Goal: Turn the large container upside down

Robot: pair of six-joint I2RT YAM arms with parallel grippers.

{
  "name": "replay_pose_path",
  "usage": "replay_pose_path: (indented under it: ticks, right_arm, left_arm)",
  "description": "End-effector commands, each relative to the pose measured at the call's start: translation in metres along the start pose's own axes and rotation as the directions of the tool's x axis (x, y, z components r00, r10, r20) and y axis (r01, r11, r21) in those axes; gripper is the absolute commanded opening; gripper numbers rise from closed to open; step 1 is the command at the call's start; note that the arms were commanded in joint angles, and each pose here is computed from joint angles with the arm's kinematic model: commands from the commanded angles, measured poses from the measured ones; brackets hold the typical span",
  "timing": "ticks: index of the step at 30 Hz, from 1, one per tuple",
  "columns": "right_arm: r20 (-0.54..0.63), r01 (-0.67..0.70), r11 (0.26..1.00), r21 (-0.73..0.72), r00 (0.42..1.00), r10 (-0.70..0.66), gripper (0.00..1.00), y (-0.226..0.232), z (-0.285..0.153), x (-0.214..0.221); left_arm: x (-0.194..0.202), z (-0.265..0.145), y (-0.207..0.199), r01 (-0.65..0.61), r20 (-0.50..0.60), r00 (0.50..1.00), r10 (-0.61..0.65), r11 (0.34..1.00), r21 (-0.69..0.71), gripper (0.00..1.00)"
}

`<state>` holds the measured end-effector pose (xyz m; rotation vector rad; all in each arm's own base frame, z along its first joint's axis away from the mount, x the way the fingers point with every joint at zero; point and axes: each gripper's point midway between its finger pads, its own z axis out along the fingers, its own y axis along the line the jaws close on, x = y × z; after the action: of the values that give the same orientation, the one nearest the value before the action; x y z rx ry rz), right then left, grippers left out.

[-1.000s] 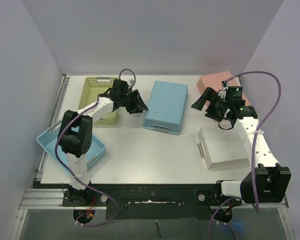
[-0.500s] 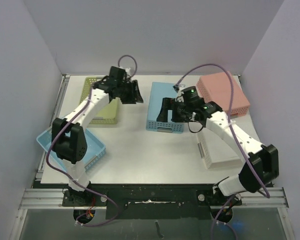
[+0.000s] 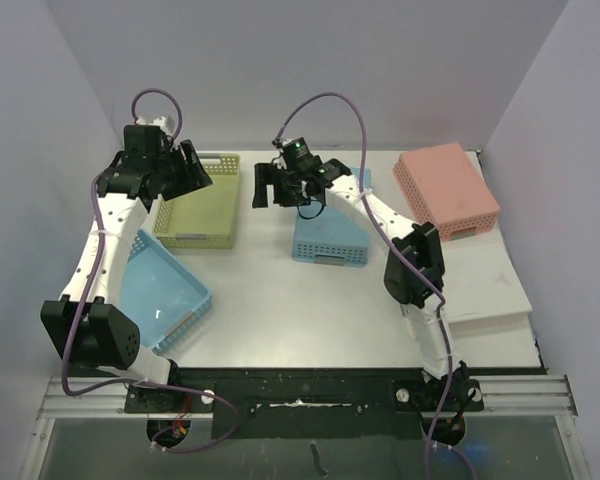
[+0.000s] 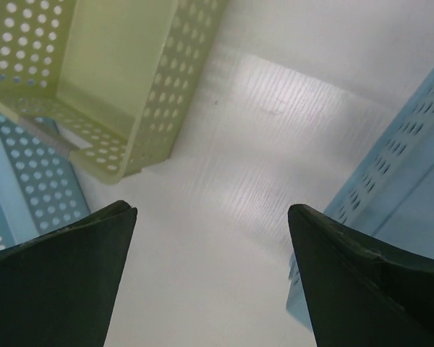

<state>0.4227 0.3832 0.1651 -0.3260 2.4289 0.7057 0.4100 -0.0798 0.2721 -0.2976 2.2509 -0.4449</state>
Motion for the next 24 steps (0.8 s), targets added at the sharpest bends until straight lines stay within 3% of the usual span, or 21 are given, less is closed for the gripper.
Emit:
replay_pose_path:
  ticks: [1, 6, 9, 12, 15, 21, 24]
  right_arm:
    - [-0.018, -0.037, 0.989, 0.142, 0.999, 0.04, 0.89, -0.048, 0.021, -0.01]
    - [0.013, -0.13, 0.927, 0.352, 0.991, 0.134, 0.89, -0.14, 0.006, -0.013]
    - [0.061, -0.168, 0.916, 0.365, 0.986, 0.157, 0.88, -0.161, -0.015, -0.025]
    - [0.097, -0.127, 0.942, 0.311, 0.99, 0.101, 0.88, -0.139, -0.037, -0.043]
    - [0.156, -0.068, 0.968, 0.243, 0.987, 0.03, 0.9, -0.1, -0.062, -0.057]
    - [0.183, -0.079, 0.979, 0.19, 0.982, 0.044, 0.92, -0.08, -0.094, -0.032]
    - [0.193, -0.099, 0.978, 0.185, 0.979, 0.062, 0.93, -0.079, -0.112, -0.02]
  left_arm:
    - [0.013, 0.008, 0.025, -0.02, -0.033, 0.999, 0.017, 0.996, -0.09, 0.57]
    - [0.028, 0.025, 0.023, -0.077, -0.063, 0.996, 0.07, 0.991, -0.111, 0.6]
    - [0.039, 0.041, 0.015, -0.149, -0.064, 0.988, 0.143, 0.982, -0.114, 0.61]
    - [0.053, 0.066, 0.005, -0.228, -0.119, 0.97, 0.214, 0.966, -0.118, 0.61]
    - [0.062, 0.091, 0.013, -0.219, -0.162, 0.968, 0.193, 0.962, -0.161, 0.61]
    - [0.073, 0.135, 0.018, -0.243, -0.215, 0.956, 0.2, 0.95, -0.194, 0.6]
    - [0.081, 0.151, 0.019, -0.262, -0.245, 0.947, 0.209, 0.943, -0.206, 0.47]
